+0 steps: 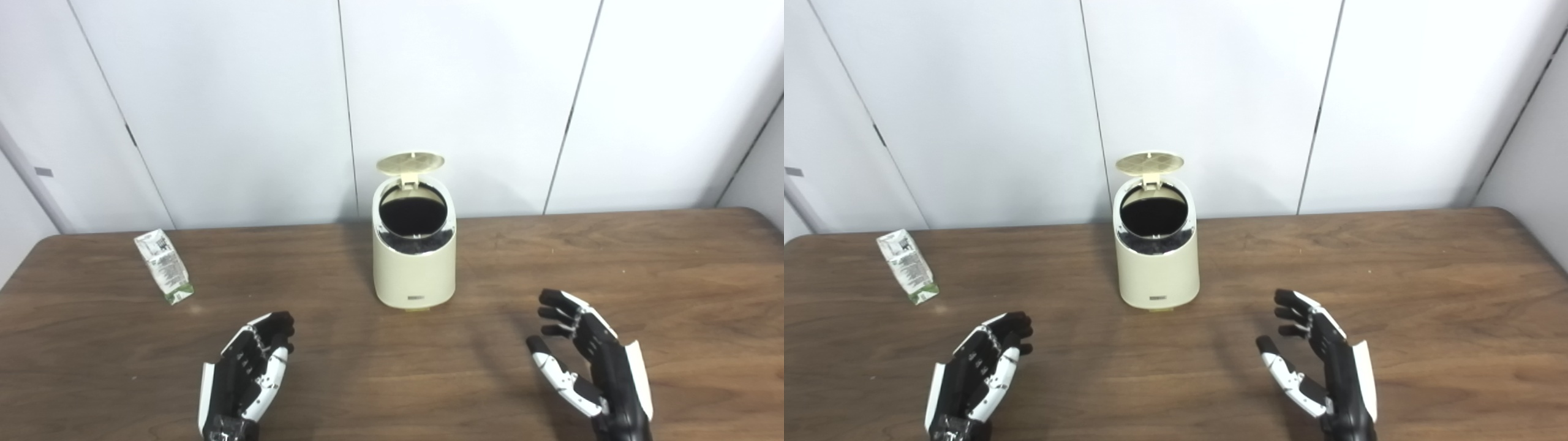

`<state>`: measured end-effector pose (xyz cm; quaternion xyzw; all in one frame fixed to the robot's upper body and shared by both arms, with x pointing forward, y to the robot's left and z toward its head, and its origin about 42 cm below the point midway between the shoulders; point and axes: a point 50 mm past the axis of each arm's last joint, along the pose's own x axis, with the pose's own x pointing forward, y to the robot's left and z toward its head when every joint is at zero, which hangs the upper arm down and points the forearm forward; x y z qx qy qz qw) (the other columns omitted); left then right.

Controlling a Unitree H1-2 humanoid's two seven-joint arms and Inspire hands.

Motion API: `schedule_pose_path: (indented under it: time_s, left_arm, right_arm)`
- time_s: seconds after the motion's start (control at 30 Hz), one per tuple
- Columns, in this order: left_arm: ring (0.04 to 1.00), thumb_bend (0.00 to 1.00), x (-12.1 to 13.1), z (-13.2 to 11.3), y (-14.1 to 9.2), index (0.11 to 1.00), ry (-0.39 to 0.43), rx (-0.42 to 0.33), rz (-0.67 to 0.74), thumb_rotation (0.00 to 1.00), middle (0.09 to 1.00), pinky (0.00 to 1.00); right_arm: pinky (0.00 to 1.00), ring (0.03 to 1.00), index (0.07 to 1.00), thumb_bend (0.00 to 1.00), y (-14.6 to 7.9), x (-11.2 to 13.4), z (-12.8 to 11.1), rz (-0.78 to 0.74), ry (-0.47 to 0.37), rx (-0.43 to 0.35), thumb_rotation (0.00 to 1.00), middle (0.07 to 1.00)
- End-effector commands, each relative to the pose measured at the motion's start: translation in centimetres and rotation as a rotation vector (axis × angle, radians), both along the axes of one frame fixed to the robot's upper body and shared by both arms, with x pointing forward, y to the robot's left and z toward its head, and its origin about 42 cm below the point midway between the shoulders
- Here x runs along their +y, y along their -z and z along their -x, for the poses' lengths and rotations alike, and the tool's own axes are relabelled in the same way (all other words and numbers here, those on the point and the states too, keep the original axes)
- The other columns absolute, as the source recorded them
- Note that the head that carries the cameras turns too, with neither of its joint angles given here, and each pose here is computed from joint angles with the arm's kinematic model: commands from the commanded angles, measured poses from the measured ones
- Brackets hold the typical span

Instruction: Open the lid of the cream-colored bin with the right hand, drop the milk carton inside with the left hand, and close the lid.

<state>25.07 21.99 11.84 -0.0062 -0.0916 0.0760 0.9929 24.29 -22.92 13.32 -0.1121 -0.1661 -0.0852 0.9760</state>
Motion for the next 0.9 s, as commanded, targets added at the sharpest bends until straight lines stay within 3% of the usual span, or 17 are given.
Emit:
schedule_pose_path:
  time_s: [0.0, 0.3, 0.43, 0.53, 0.57, 0.6, 0.67, 0.87]
  left_arm:
    - [0.731, 0.25, 0.0, -0.5, -1.1, 0.705, 0.004, -0.068, 0.000, 0.28, 0.724, 0.67]
    - [0.726, 0.26, 0.0, 0.0, -1.0, 0.703, 0.005, -0.065, 0.000, 0.20, 0.723, 0.67]
    - [0.683, 0.28, 0.2, 0.4, -1.0, 0.678, -0.001, -0.086, -0.009, 0.14, 0.692, 0.62]
    - [0.677, 0.38, 0.6, 0.5, -1.9, 0.669, -0.003, -0.147, -0.049, 0.33, 0.679, 0.60]
    - [0.678, 0.41, 1.0, 0.4, -2.8, 0.669, -0.005, -0.183, -0.063, 0.36, 0.678, 0.60]
    - [0.689, 0.54, 1.8, 0.0, -3.9, 0.688, -0.011, -0.232, -0.093, 0.40, 0.693, 0.61]
    - [0.701, 0.64, 3.2, -0.7, -6.2, 0.714, -0.023, -0.317, -0.165, 0.40, 0.720, 0.62]
    - [0.713, 0.71, 7.8, -2.3, -13.7, 0.753, -0.146, -0.466, -0.415, 0.41, 0.741, 0.64]
  right_arm:
    - [0.62, 0.723, 0.736, 0.24, -1.2, 0.1, -0.6, 0.003, -0.023, -0.085, 0.29, 0.753]
    - [0.62, 0.713, 0.728, 0.24, -0.6, -0.5, -0.6, 0.032, -0.018, -0.064, 0.30, 0.746]
    - [0.61, 0.712, 0.727, 0.23, -0.2, -0.6, -0.4, 0.025, -0.021, -0.047, 0.31, 0.743]
    - [0.62, 0.717, 0.729, 0.21, 0.0, -0.8, -0.5, 0.009, -0.023, -0.044, 0.23, 0.747]
    - [0.62, 0.717, 0.729, 0.21, 0.0, -1.0, -0.5, 0.003, -0.020, -0.039, 0.21, 0.747]
    - [0.62, 0.717, 0.727, 0.20, 0.0, -1.3, -0.5, 0.000, -0.017, -0.033, 0.21, 0.746]
    - [0.64, 0.724, 0.731, 0.20, 0.0, -2.1, -0.3, 0.000, -0.013, -0.016, 0.22, 0.750]
    - [0.68, 0.754, 0.736, 0.22, 0.3, -4.0, -0.1, -0.019, 0.002, -0.004, 0.26, 0.767]
